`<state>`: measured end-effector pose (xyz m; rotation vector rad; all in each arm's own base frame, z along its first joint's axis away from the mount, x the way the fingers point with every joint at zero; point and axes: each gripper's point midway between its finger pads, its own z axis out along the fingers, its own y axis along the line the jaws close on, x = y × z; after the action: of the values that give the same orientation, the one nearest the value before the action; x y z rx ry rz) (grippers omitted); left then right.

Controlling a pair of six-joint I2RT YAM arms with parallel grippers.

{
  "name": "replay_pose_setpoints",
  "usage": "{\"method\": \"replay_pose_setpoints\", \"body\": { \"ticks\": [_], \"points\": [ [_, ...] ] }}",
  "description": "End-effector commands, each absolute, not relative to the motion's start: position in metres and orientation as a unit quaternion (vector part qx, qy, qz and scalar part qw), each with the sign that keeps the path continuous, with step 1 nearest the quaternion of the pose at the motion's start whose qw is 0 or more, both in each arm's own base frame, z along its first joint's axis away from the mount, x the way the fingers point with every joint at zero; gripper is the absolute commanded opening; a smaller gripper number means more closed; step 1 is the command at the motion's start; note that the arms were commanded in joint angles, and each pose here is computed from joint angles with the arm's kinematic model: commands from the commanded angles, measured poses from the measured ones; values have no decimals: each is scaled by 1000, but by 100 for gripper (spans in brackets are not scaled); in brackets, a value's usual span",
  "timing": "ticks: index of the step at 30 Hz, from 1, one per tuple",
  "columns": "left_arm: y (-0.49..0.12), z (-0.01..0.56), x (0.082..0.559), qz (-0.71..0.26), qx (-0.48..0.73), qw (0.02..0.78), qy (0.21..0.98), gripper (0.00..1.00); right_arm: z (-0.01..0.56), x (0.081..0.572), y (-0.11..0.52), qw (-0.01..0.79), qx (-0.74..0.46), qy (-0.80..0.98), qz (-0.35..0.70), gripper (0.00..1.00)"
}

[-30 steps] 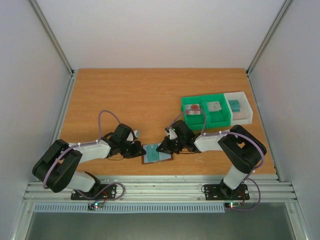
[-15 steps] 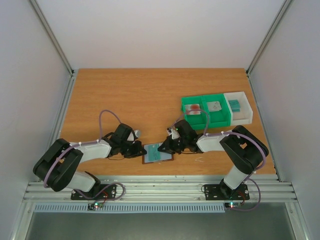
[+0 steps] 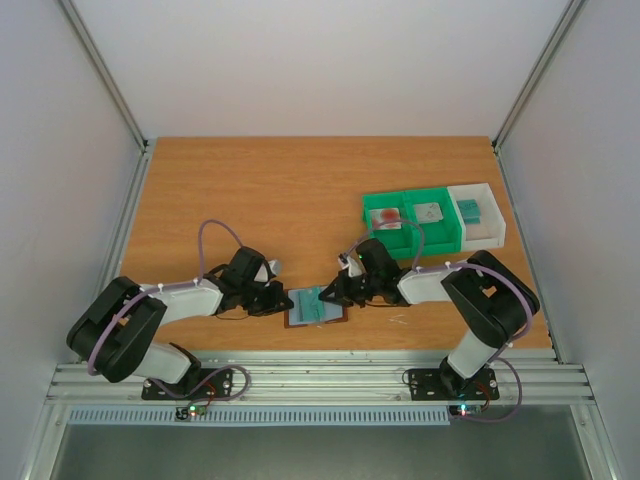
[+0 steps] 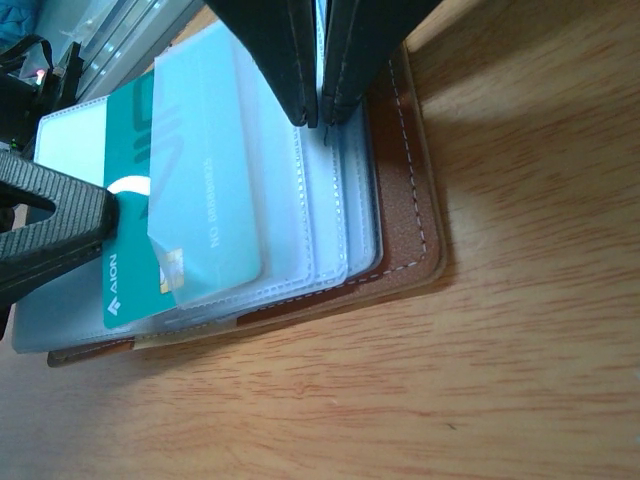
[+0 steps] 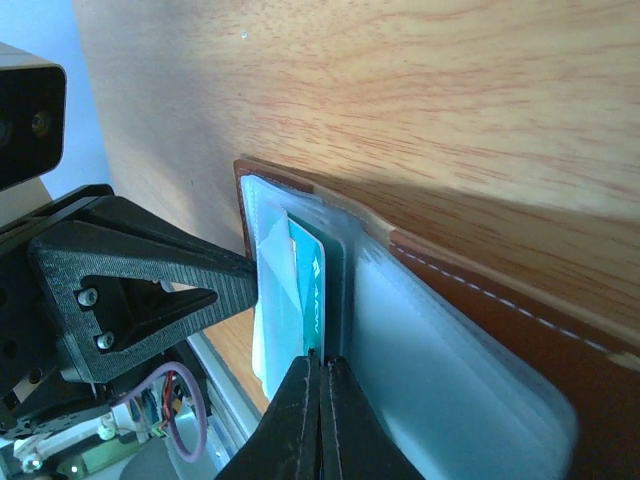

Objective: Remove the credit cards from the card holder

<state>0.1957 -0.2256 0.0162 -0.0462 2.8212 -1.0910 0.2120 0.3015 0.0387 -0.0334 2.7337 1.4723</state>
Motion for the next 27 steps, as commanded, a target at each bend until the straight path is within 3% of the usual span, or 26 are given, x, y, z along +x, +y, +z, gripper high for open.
{"method": "replay_pose_setpoints", "body": {
  "ticks": [1,13,17,24,27],
  "points": [
    [-187,-27,168,-256,-47,11,965,6,45,214,293,24,-1,876,481,1],
    [-198,-8,173,-286,-40,16,957,11,69,211,281,44,-33,890,452,1],
    [-208,26,181,-311,-27,34,949,23,93,205,276,51,-75,896,435,1],
    [-214,116,189,-352,33,108,929,55,136,183,276,45,-150,874,460,1],
    [-221,152,181,-388,73,121,911,62,157,169,283,34,-180,846,501,1]
  ]
}}
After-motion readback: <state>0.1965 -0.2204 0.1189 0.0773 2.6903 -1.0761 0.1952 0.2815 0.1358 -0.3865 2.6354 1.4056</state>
